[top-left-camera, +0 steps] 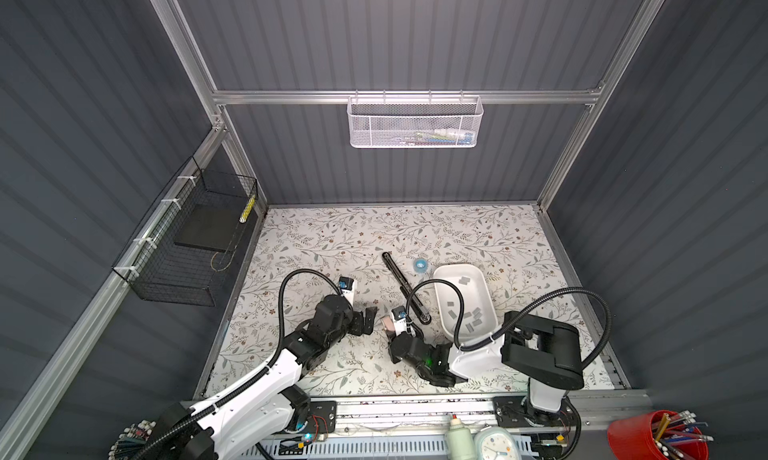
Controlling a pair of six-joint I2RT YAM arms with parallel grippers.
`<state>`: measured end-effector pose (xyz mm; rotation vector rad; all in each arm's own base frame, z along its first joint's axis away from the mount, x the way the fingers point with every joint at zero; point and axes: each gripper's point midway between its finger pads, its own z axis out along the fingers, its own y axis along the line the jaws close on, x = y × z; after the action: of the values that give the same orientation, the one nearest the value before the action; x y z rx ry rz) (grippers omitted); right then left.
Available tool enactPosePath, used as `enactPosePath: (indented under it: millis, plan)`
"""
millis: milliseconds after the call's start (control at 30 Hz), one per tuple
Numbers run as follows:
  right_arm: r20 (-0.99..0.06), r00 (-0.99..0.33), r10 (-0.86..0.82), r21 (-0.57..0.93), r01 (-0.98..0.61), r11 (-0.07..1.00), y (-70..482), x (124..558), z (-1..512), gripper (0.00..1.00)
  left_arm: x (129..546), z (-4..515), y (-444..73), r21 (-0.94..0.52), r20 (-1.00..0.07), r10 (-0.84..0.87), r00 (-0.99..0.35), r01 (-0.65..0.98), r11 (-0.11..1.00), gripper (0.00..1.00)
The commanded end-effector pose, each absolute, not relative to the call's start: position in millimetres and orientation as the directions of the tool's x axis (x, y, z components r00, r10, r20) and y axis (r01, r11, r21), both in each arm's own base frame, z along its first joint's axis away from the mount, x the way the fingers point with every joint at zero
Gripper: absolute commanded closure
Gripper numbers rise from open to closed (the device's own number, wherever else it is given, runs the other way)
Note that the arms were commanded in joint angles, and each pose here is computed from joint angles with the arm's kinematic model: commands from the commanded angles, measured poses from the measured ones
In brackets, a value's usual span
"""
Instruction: Load the staples into the stapler
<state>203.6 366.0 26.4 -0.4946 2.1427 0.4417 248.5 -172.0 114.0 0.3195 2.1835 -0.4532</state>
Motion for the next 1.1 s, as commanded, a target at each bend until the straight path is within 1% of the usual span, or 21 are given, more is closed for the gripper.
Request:
enactPosePath:
  millis: [0, 67, 167, 300, 400, 467, 533, 633, 733, 800, 833, 967, 1067]
  plan:
    - [-0.751, -0.583, -0.309, 0.06, -0.526, 0.848, 351, 192, 10, 0.63, 251, 130, -177, -0.229, -0.816, 0.042, -0.577, 0.389, 0.892, 0.02]
    - [-0.769, -0.563, -0.303, 0.06, -0.536, 0.842, 356, 195, 28, 0.61, 251, 131, -176, -0.228, -0.816, 0.042, -0.576, 0.387, 0.894, 0.02]
    - [-0.787, -0.542, -0.293, 0.073, -0.554, 0.829, 365, 196, 50, 0.52, 253, 134, -174, -0.216, -0.817, 0.042, -0.574, 0.374, 0.902, 0.02]
    - [-0.794, -0.539, -0.282, 0.086, -0.559, 0.825, 366, 195, 58, 0.49, 261, 142, -164, -0.176, -0.83, 0.036, -0.557, 0.323, 0.93, 0.01]
    - [-0.798, -0.544, -0.258, 0.092, -0.533, 0.841, 355, 196, 59, 0.52, 272, 146, -147, -0.146, -0.843, -0.007, -0.538, 0.217, 0.965, 0.0]
    - [-0.799, -0.55, -0.243, 0.091, -0.51, 0.855, 345, 196, 61, 0.56, 279, 147, -143, -0.145, -0.843, -0.02, -0.537, 0.192, 0.971, 0.0]
    - [-0.797, -0.558, -0.23, 0.086, -0.482, 0.872, 334, 197, 61, 0.59, 285, 147, -141, -0.179, -0.834, -0.05, -0.549, 0.183, 0.967, 0.0]
    - [-0.78, -0.588, -0.214, 0.074, -0.426, 0.902, 317, 197, 54, 0.62, 281, 147, -149, -0.265, -0.823, -0.088, -0.562, 0.242, 0.933, 0.0]
    - [-0.753, -0.629, -0.194, 0.065, -0.364, 0.929, 303, 196, 41, 0.63, 268, 143, -154, -0.269, -0.843, -0.059, -0.535, 0.324, 0.907, 0.0]
    - [-0.738, -0.649, -0.182, 0.062, -0.334, 0.94, 299, 195, 33, 0.63, 270, 145, -141, -0.248, -0.85, -0.078, -0.522, 0.266, 0.932, 0.0]
    - [-0.73, -0.658, -0.183, 0.055, -0.323, 0.945, 298, 196, 29, 0.63, 270, 147, -143, -0.25, -0.851, -0.074, -0.519, 0.277, 0.928, 0.0]
    - [-0.71, -0.672, -0.21, 0.03, -0.327, 0.945, 316, 200, 22, 0.63, 267, 151, -163, -0.286, -0.847, -0.055, -0.528, 0.366, 0.886, 0.0]
    - [-0.711, -0.668, -0.223, 0.015, -0.331, 0.943, 332, 205, 19, 0.63, 270, 150, -161, -0.275, -0.849, -0.052, -0.526, 0.357, 0.893, 0.0]
